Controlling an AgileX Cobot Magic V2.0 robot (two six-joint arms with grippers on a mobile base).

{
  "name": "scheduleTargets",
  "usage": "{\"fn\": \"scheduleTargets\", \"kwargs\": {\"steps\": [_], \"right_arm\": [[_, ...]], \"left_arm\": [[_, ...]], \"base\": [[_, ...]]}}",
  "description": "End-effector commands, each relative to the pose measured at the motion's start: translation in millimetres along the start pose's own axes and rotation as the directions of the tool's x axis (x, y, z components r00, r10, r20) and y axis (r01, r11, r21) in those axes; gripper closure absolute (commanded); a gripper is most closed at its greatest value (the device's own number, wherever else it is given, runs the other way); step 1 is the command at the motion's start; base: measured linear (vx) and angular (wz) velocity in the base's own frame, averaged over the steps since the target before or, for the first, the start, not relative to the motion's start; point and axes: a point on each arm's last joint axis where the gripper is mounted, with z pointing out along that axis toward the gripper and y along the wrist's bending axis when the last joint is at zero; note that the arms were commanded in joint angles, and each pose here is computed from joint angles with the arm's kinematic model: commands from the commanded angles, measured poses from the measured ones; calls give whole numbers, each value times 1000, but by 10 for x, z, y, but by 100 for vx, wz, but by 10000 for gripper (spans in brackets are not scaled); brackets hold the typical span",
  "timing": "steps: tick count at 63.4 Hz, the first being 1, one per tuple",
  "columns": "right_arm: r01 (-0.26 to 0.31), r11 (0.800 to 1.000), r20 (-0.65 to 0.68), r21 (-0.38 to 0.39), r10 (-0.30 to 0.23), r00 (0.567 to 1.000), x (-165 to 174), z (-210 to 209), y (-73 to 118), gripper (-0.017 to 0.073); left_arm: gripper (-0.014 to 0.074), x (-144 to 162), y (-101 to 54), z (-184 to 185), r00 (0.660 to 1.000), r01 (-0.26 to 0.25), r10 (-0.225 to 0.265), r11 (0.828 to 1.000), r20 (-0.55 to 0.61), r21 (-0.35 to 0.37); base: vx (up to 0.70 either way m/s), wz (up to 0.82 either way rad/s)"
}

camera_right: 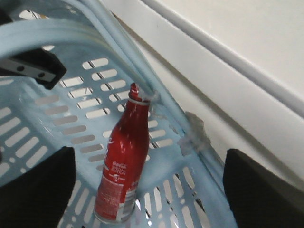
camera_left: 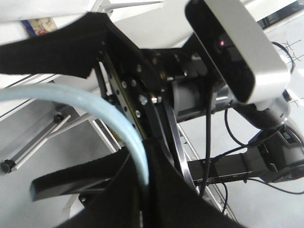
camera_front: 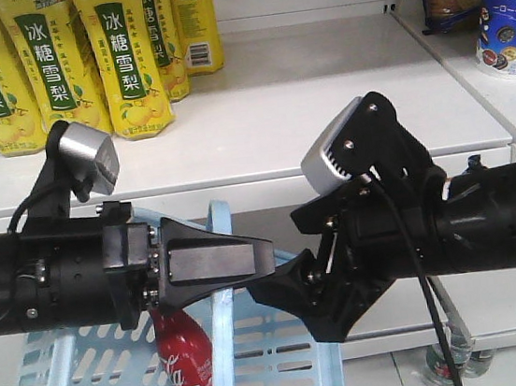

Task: Place coke in basket with both arms
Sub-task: 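Lower the bottle into the basket and open the right gripper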

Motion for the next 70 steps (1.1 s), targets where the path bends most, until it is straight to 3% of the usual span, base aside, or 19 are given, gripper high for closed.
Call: {"fn": "scheduleTargets", "kwargs": {"steps": [1, 9, 19, 31, 42, 53, 61, 70], "right_arm": [[12, 997, 55, 79, -16, 998, -127, -228, 9, 43], [46, 983, 20, 177, -50, 999, -91, -463, 16, 230], [69, 953, -2, 294, -72, 997, -22, -869, 78, 579], [53, 940, 27, 337, -66, 997, 172, -1392, 288, 564], [36, 924, 116, 382, -87, 989, 722, -1583, 423, 564], [-33, 882, 224, 470, -83, 971, 1264, -1634, 434, 564], [-34, 834, 261, 550, -133, 956, 1446, -1732, 423, 564], [-43, 821, 292, 569, -153, 944, 1486, -1807, 444, 564]], "left_arm": [[600, -99, -287, -47, 997, 10, -23, 987, 78, 163], [600, -99, -287, -47, 997, 10, -23, 987, 78, 163], [600, -99, -287, -47, 997, 10, -23, 987, 78, 163], [600, -99, -287, -47, 997, 10, -23, 987, 78, 163], [600, -99, -287, -47, 997, 10, -23, 987, 78, 163], [600, -99, -287, -47, 997, 10, -23, 987, 78, 163], [600, -99, -287, -47, 997, 10, -23, 987, 78, 163], [600, -99, -287, -47, 997, 10, -23, 987, 78, 163]], "base": [[0, 0], [0, 0], [0, 0], [0, 0], [0, 0], [0, 0], [0, 0], [0, 0]]}}
